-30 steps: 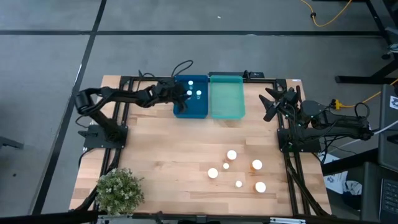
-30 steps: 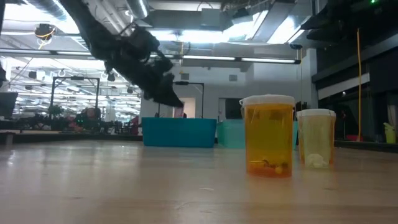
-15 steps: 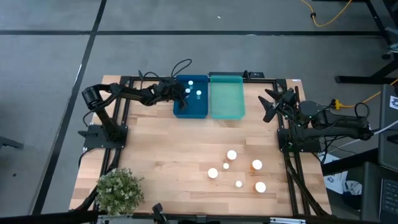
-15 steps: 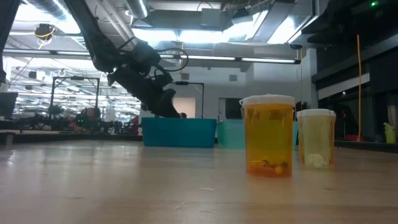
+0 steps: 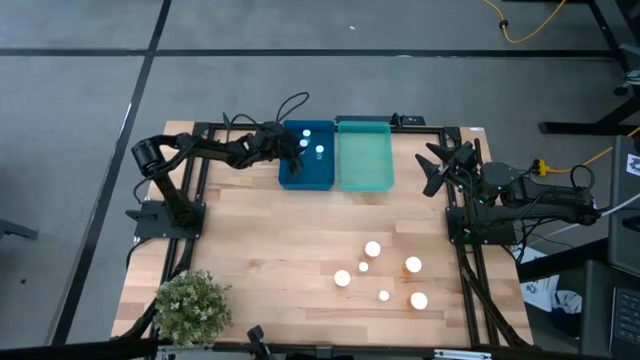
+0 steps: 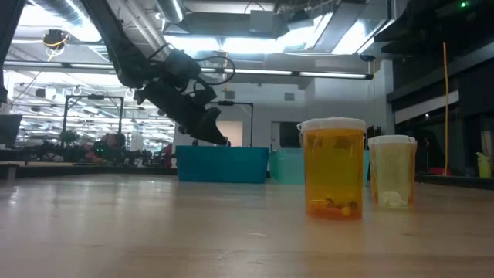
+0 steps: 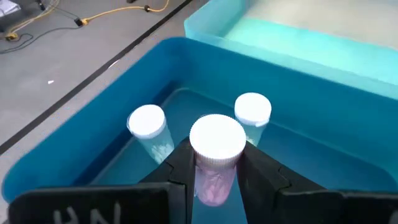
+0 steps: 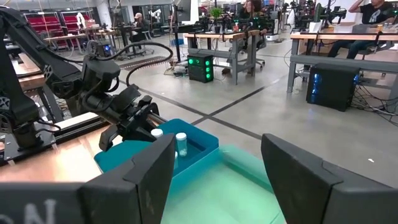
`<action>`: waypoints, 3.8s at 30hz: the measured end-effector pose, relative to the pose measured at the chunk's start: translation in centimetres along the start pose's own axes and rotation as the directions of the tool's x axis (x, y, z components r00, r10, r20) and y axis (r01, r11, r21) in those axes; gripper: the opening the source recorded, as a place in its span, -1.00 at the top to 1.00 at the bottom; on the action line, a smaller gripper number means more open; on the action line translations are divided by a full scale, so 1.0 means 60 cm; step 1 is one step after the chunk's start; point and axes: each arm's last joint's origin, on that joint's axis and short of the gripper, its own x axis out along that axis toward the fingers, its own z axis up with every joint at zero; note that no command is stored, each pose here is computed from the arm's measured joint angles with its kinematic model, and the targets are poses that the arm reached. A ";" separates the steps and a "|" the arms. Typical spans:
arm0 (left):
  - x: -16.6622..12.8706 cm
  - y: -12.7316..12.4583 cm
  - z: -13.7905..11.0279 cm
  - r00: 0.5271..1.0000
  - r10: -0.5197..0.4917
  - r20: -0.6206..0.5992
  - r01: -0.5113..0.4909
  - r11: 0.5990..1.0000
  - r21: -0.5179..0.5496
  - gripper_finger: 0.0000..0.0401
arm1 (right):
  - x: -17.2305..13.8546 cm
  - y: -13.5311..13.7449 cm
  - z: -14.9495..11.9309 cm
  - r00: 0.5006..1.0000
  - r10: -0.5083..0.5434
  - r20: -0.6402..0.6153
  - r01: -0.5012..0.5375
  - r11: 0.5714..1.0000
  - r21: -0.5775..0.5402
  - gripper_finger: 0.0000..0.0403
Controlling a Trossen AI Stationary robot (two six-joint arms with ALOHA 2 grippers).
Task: Pick and place medicine bottles into bin by pill shape (circle, oval)
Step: Put the pink pill bottle into the blue bin, then put the orange pill bottle into the light blue bin
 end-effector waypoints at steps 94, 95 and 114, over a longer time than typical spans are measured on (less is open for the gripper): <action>-0.241 -0.341 0.069 0.774 -0.622 0.115 0.493 0.707 0.507 0.00 | 0.021 0.056 -0.043 0.712 0.620 -0.329 -0.600 0.781 0.172 -0.19; -0.241 -0.340 0.069 0.782 -0.612 0.119 0.483 0.716 0.504 0.00 | 0.027 0.059 -0.046 0.721 0.602 -0.344 -0.591 0.793 0.150 -0.19; -0.237 -0.335 0.067 0.830 -0.545 0.122 0.425 0.758 0.494 -0.01 | 0.091 0.135 -0.015 0.671 0.672 -0.314 -0.713 0.701 -0.025 -0.19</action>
